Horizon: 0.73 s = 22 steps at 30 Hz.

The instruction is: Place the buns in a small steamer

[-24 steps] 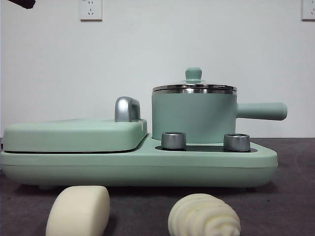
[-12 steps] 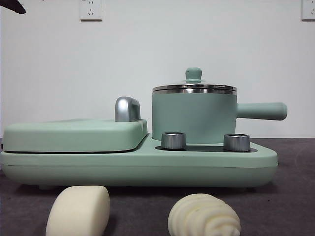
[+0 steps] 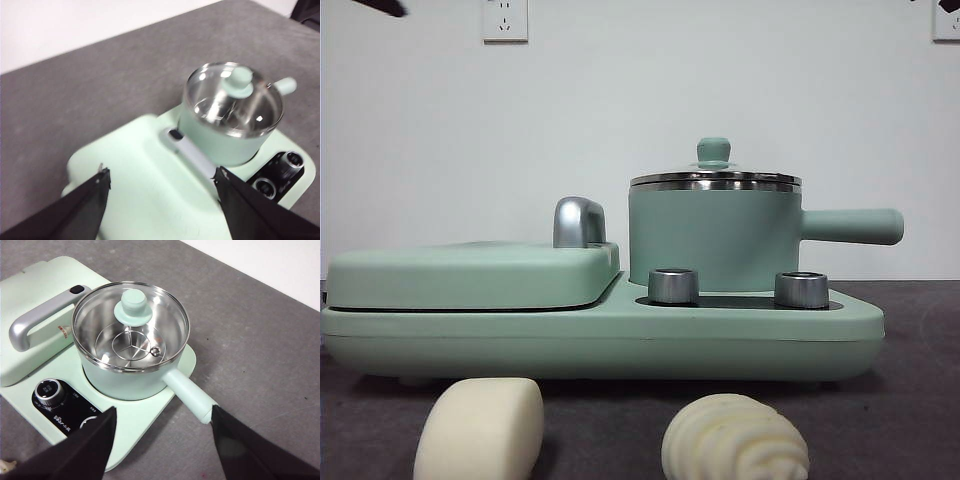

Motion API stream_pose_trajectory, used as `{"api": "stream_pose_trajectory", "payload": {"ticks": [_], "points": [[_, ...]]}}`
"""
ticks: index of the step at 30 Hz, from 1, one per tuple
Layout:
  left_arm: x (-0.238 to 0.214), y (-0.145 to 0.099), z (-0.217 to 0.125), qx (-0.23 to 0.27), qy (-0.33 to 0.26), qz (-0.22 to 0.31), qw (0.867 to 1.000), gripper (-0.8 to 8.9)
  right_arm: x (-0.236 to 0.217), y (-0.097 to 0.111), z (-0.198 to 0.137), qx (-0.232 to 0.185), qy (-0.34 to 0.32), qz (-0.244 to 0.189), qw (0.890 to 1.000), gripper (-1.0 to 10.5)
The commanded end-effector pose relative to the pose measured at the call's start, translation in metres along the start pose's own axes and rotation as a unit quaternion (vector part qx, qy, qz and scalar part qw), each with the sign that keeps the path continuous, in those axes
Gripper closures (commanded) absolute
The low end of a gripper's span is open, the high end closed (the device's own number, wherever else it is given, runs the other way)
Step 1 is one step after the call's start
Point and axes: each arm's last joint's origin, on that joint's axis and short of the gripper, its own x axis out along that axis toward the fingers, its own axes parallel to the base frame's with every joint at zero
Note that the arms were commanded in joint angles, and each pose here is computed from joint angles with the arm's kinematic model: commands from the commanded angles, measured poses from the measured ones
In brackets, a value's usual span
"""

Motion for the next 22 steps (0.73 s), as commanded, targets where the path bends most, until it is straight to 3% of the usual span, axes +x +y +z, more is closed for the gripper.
{"api": "stream_pose_trajectory", "payload": {"ticks": [1, 6, 15, 22], "points": [[0.019, -0.002, 0.010, 0.015, -0.015, -0.022, 1.000, 4.71, -0.001, -0.001, 0.006, 0.010, -0.011, -0.003, 1.000, 6.4], [0.062, -0.011, 0.016, 0.024, -0.035, -0.063, 0.997, 4.71, -0.001, -0.001, 0.006, 0.031, -0.014, -0.003, 0.999, 6.4], [0.135, -0.043, 0.016, 0.065, -0.080, -0.131, 0.986, 4.75, -0.001, -0.002, 0.009, 0.028, -0.028, -0.006, 0.999, 6.4], [0.175, -0.065, 0.014, 0.086, -0.131, -0.148, 0.977, 5.24, -0.001, -0.002, 0.011, 0.025, -0.035, -0.008, 0.999, 6.4]]}}
